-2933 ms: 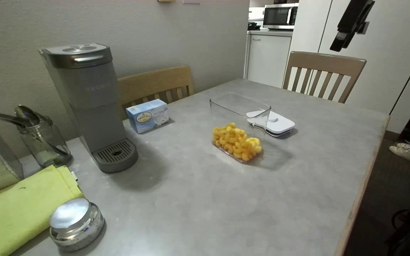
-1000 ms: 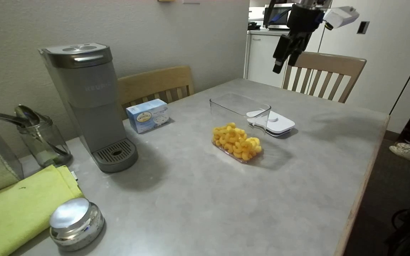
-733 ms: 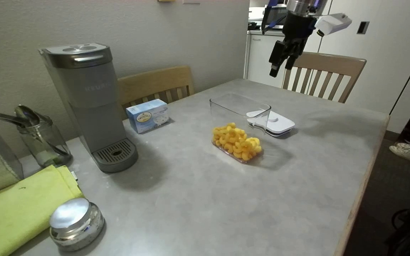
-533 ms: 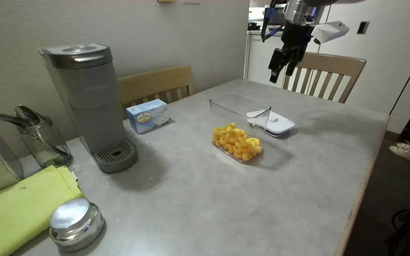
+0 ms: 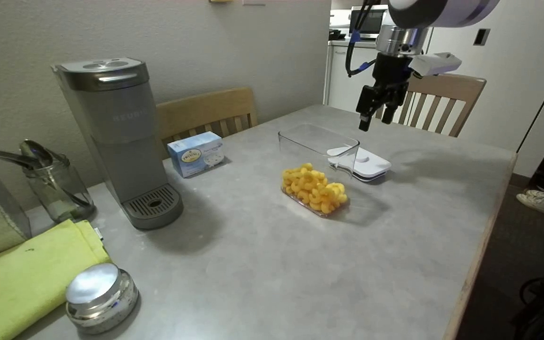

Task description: Pick the lid on the table and put it on the storage jar

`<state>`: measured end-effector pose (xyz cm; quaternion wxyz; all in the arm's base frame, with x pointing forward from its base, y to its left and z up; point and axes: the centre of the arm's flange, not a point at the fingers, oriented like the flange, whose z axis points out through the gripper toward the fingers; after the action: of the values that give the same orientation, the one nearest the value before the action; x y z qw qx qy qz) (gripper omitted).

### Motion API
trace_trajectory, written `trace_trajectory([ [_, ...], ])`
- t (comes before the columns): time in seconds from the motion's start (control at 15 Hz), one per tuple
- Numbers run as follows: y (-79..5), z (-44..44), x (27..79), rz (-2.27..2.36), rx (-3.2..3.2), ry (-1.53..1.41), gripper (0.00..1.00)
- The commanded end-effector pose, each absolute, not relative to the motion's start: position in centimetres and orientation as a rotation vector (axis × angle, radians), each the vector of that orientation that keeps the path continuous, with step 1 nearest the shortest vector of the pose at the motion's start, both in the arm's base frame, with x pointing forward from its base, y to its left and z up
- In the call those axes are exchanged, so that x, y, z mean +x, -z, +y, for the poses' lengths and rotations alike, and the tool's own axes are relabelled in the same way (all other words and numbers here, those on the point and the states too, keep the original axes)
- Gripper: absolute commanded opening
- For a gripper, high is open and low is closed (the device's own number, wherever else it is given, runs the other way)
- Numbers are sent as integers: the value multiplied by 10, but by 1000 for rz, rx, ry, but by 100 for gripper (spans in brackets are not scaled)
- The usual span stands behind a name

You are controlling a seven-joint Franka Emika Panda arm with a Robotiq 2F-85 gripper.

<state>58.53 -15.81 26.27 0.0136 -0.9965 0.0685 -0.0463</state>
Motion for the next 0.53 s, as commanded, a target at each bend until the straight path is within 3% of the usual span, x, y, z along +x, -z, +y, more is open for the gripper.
trace_trajectory([
  [0.0, -250, -162, 596, 202, -3065, 121, 100],
  [0.47, -254, -153, 590, 210, -3088, 134, 100],
])
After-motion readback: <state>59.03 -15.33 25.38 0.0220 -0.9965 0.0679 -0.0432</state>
